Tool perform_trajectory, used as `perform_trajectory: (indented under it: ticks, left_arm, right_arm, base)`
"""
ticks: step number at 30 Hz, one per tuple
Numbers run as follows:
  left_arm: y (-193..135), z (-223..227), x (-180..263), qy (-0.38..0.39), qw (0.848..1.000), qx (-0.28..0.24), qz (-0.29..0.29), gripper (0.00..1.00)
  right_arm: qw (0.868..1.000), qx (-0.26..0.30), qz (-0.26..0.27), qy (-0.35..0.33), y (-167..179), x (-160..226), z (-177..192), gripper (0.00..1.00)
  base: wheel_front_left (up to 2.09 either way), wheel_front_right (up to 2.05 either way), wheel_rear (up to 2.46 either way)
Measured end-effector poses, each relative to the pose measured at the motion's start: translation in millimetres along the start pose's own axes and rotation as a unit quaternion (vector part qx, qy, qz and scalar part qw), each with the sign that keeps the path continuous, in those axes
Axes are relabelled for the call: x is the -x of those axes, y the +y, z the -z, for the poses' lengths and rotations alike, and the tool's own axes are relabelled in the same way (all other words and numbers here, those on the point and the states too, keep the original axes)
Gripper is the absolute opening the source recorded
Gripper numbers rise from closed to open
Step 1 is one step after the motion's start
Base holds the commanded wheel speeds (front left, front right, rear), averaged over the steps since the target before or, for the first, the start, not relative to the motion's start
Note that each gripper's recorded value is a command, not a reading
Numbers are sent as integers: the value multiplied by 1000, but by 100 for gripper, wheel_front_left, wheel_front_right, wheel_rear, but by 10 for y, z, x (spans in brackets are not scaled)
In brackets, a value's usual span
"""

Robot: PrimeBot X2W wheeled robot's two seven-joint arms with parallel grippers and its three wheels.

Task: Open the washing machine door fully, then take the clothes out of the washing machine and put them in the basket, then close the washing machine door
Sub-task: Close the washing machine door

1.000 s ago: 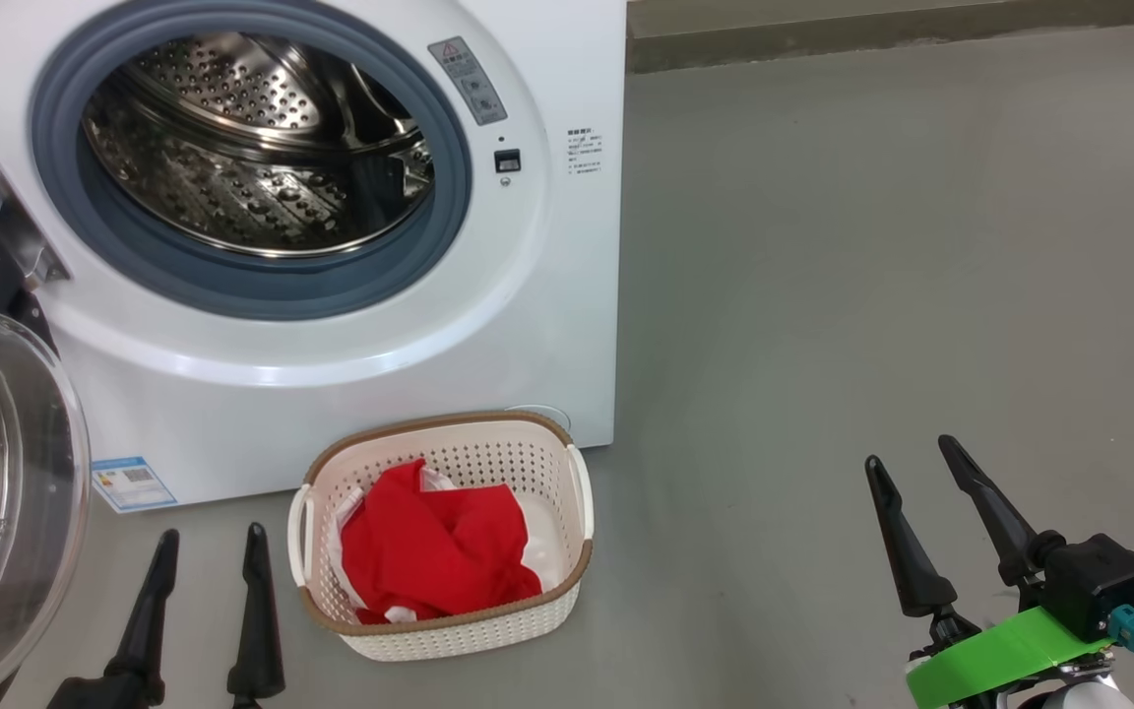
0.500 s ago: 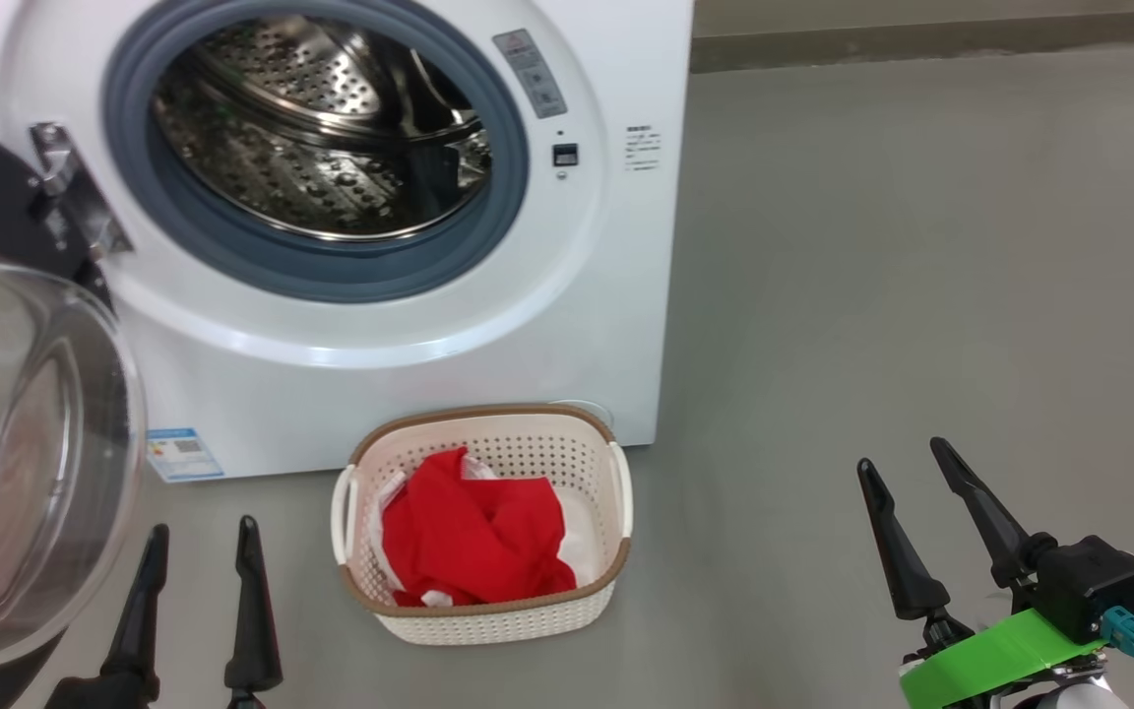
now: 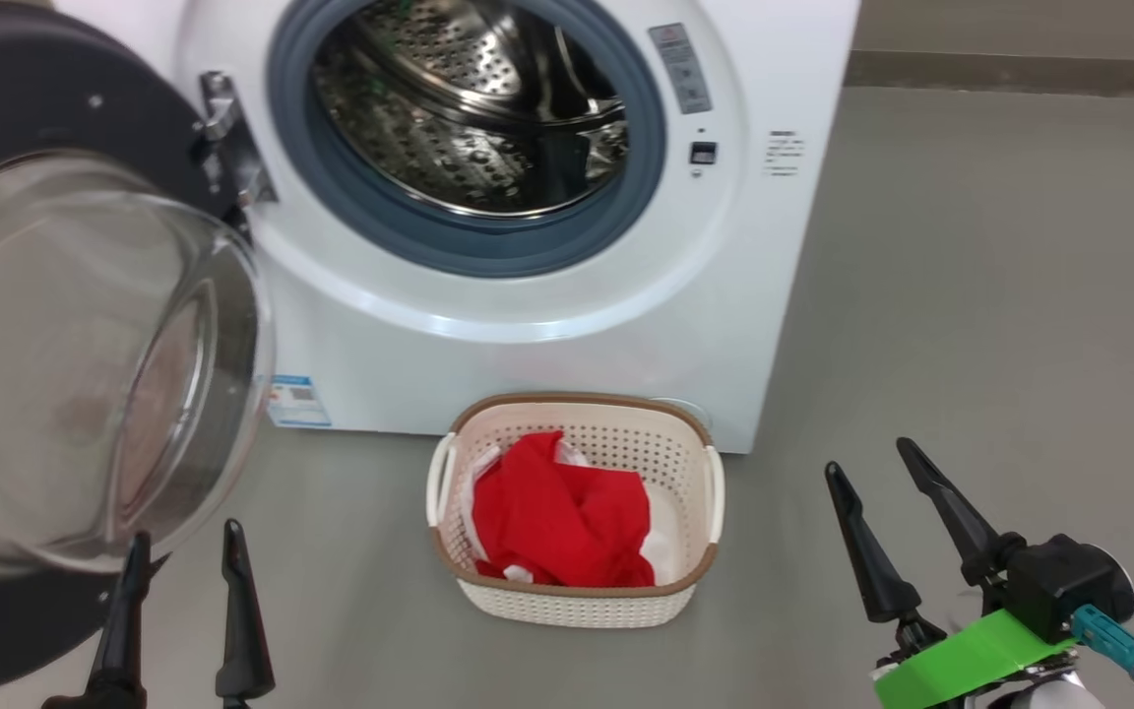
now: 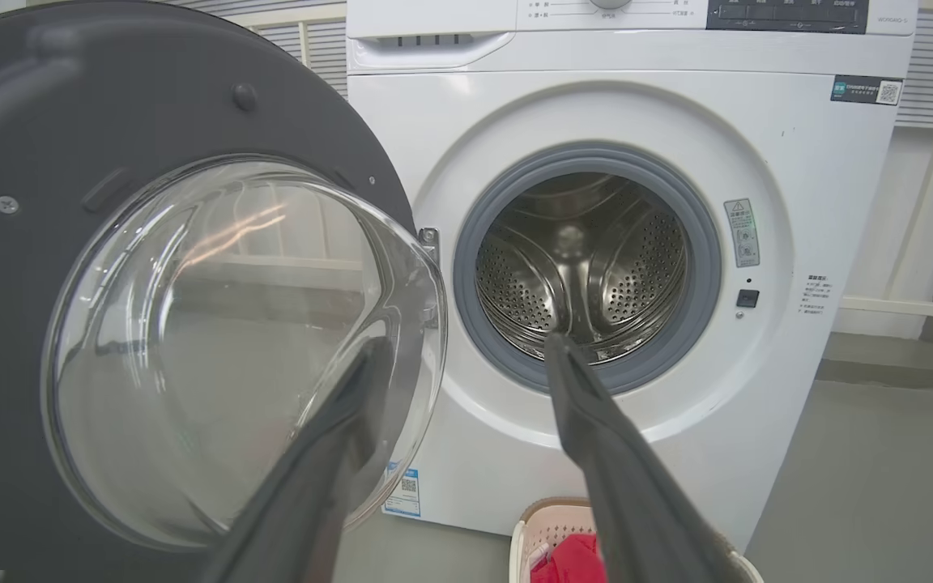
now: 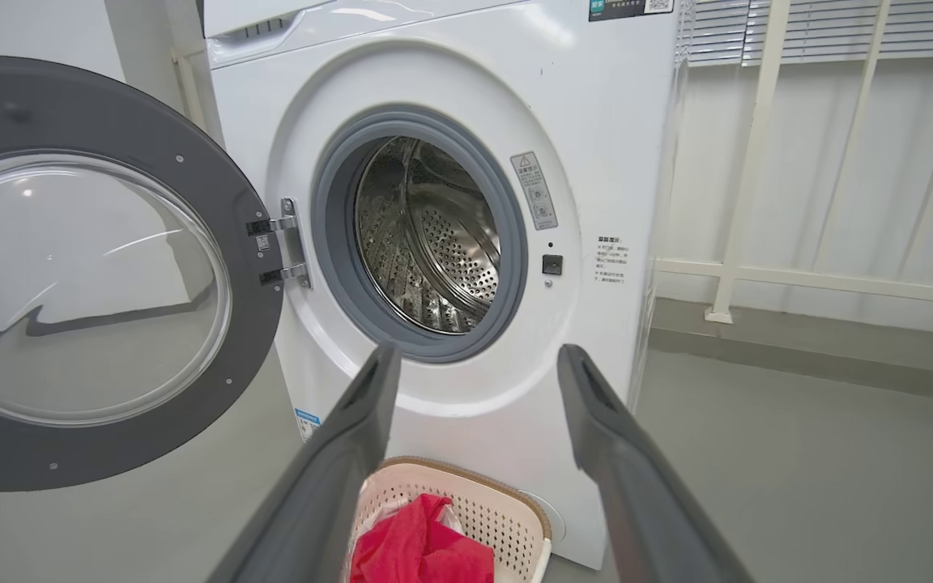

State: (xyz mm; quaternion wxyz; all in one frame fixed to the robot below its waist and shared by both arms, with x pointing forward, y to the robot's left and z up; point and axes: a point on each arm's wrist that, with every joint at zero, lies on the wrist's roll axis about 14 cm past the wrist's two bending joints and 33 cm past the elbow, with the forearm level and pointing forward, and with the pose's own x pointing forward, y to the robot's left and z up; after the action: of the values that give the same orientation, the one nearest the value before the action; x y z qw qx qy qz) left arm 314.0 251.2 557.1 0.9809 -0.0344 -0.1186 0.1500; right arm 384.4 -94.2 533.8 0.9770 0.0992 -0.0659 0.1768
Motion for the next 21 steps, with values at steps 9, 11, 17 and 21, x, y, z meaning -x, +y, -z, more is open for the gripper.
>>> perform_trajectory:
  ticks: [9, 11, 17, 21]
  left_arm:
    - [343, -145, 175, -11, 998, -15, -52, 100]
    - [427, -178, 225, -12, 998, -18, -65, 100]
    - [674, -231, 422, -8, 994, -31, -104, 100]
    - [808, -292, 517, -11, 992, -37, -123, 100]
  right_arm:
    - [997, -12, -74, 0, 477, -265, 32, 100]
    - [996, -15, -88, 2, 578, -302, 48, 100]
    - [992, -24, -128, 6, 869, -388, 89, 100]
    - [987, -27, -156, 9, 1068, -408, 110, 100]
  base:
    - [0, 0, 0]
    - [0, 0, 0]
    - [0, 0, 0]
    - [0, 0, 0]
